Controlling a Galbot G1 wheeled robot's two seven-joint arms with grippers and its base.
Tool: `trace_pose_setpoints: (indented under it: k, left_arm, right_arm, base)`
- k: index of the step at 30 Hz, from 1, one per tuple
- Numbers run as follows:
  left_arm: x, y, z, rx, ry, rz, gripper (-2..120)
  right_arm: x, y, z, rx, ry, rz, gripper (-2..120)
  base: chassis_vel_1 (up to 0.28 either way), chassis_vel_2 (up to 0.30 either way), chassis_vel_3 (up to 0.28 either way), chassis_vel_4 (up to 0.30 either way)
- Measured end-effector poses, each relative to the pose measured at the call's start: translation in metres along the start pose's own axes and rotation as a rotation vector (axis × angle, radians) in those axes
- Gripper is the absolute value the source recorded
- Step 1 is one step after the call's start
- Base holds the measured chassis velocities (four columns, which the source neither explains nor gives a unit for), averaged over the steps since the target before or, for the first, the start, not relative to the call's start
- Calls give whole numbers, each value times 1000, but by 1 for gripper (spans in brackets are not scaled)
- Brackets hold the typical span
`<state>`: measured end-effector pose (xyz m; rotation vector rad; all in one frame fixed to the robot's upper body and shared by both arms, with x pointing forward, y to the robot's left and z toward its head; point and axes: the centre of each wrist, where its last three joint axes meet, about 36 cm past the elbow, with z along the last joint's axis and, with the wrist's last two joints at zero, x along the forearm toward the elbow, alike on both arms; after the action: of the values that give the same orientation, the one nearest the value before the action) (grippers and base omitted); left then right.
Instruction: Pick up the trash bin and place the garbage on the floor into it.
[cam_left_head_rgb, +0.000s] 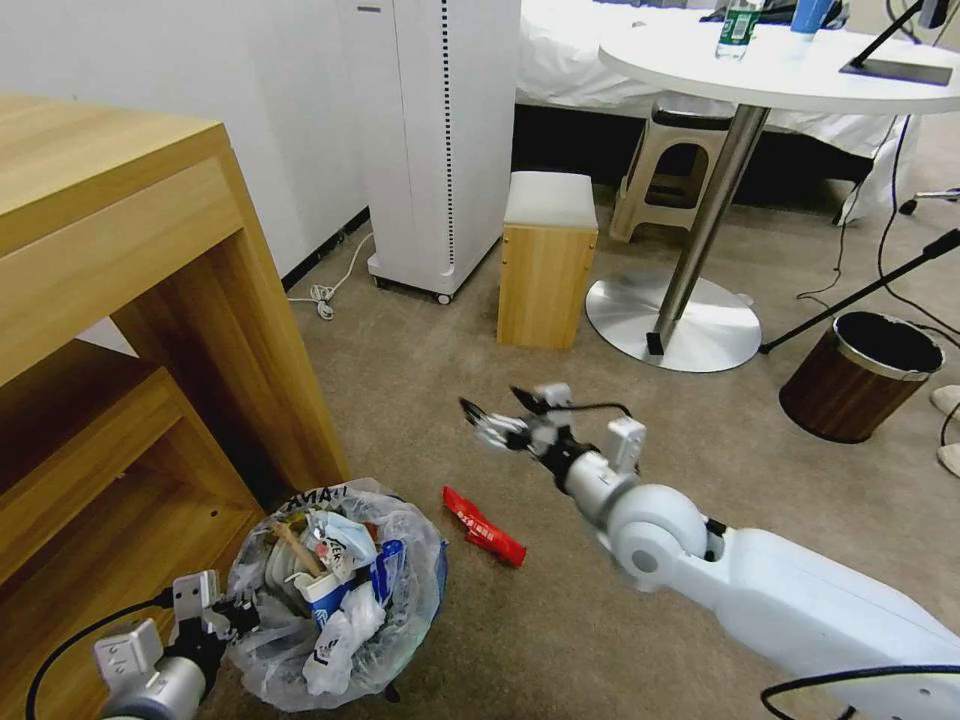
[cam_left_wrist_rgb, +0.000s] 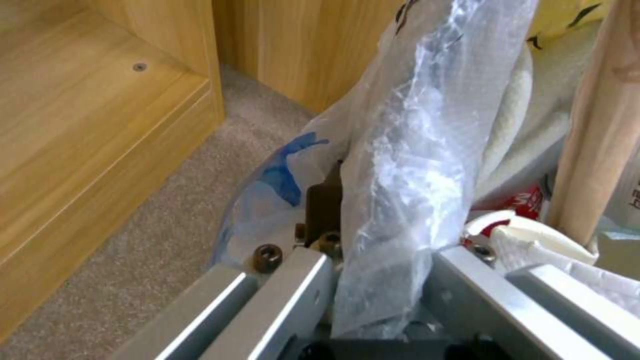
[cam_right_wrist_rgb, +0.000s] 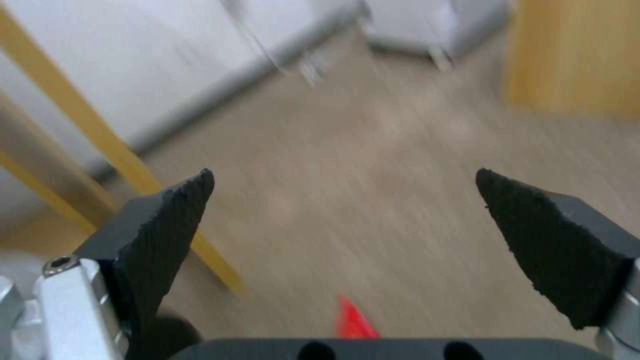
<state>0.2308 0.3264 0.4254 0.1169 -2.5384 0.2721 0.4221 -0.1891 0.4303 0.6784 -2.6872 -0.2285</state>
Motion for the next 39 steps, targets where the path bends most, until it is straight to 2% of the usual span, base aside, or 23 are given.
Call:
trace_pose_setpoints:
  k: [2, 4, 6, 10, 11, 12, 15, 16, 19, 23, 32, 39]
  left_arm:
    - [0, 0, 0, -1, -1, 3, 0]
    - [0, 0, 1, -1, -2, 3, 0]
    - [0, 1, 1, -2, -1, 4, 0]
    - [0, 0, 2, -1, -1, 5, 0]
    - [0, 0, 2, 0, 1, 6, 0]
    - [0, 0, 2, 0, 1, 6, 0]
    - [-2, 0, 5, 0, 5, 5, 0]
    - [-2, 0, 5, 0, 5, 5, 0]
    - [-6, 1, 7, 3, 11, 6, 0]
    - [-8, 0, 10, 4, 18, 12, 0]
    - [-10, 0, 10, 3, 20, 15, 0]
    - [-14, -1, 9, 8, 20, 20, 0]
  right_arm:
    - [-2, -7, 15, 11, 79, 57, 100]
    - [-4, -9, 19, 14, 104, 71, 100]
    - [-12, -12, 29, 21, 190, 114, 100]
    - [-23, -18, 37, 37, 292, 139, 100]
    - [-30, -20, 43, 50, 351, 151, 100]
    - [-30, -20, 43, 50, 351, 151, 100]
    - [-50, -22, 56, 87, 515, 210, 100]
    - [-50, -22, 56, 87, 515, 210, 100]
    - [-66, -27, 66, 125, 615, 244, 100]
    - [-79, -30, 72, 158, 667, 252, 100]
    - [-90, -30, 80, 195, 652, 226, 100]
    - [-117, -14, 107, 267, 671, 78, 94]
  base:
    - [0, 0, 0, 0]
    - [0, 0, 0, 0]
    - [0, 0, 0, 0]
    - [0, 0, 0, 0]
    - [0, 0, 0, 0]
    - [0, 0, 0, 0]
    - [0, 0, 0, 0]
    - [0, 0, 0, 0]
    - [0, 0, 0, 0]
    - [0, 0, 0, 0]
    - [0, 0, 0, 0]
    - [0, 0, 0, 0]
